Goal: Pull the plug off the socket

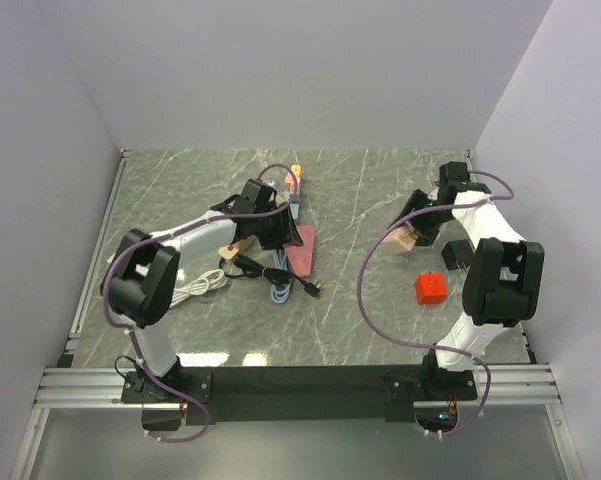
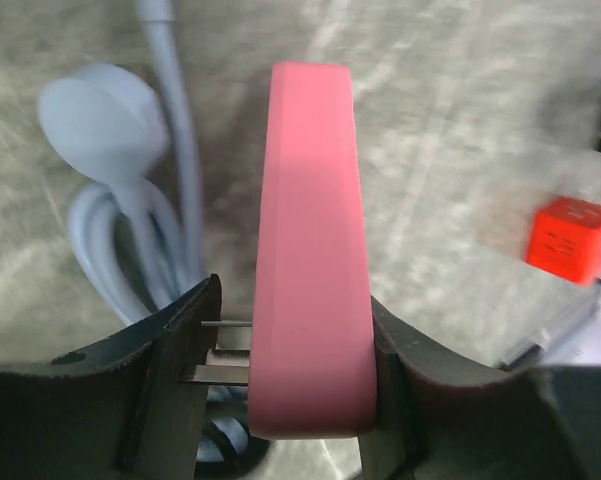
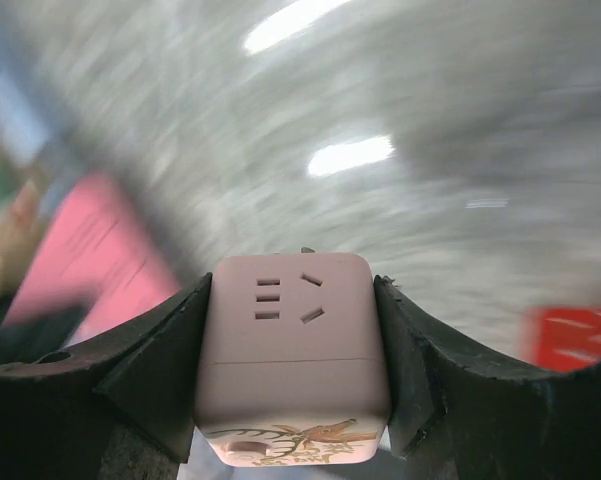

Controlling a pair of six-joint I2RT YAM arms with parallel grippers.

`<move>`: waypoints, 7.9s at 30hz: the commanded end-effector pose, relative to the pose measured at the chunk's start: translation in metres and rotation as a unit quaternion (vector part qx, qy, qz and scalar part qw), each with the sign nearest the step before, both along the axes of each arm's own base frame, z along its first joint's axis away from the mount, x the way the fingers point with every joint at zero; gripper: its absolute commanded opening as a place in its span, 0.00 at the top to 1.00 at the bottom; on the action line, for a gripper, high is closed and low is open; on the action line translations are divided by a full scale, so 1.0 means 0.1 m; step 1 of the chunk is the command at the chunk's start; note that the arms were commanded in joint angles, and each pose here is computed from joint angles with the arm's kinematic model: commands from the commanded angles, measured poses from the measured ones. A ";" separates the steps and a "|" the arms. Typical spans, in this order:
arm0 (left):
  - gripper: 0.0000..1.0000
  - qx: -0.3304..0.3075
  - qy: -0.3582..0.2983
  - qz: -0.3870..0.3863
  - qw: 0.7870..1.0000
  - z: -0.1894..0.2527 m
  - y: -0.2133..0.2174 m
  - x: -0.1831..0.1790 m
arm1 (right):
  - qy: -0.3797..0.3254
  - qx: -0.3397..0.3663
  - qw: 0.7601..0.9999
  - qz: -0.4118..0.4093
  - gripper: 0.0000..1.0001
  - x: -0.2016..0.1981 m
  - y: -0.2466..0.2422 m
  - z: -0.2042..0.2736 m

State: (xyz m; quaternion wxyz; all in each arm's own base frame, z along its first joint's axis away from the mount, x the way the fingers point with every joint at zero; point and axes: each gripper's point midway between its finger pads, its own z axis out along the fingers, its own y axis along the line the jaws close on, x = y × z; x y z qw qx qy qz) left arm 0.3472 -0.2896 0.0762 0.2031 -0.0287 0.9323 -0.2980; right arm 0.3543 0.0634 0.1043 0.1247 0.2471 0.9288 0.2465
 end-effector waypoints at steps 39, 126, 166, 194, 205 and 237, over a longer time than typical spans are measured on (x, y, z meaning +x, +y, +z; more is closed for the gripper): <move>0.04 0.128 0.029 0.556 0.820 0.20 4.06 -0.29 | -0.073 -0.177 0.969 -0.154 0.03 -0.01 -0.75 0.77; 0.10 -0.022 -0.054 0.106 0.993 0.71 0.26 0.14 | -0.065 -0.192 0.959 0.197 0.16 -0.64 1.75 -0.05; 0.05 -0.039 -0.089 -0.076 0.992 0.41 -0.40 -0.32 | -0.020 -0.020 0.989 0.146 1.00 0.34 2.02 -0.25; 0.12 -0.044 -0.077 -0.058 0.994 0.12 -0.60 -0.24 | -0.060 0.135 0.975 0.167 1.00 -0.06 2.32 0.25; 0.43 -0.034 -0.061 -0.060 0.996 0.01 -0.62 -0.25 | -0.079 0.152 0.967 0.187 1.00 -0.10 2.50 0.37; 1.00 -0.035 -0.044 -0.032 0.998 -0.09 -0.38 -0.20 | -0.054 0.069 0.989 0.116 0.24 -0.28 2.02 -0.08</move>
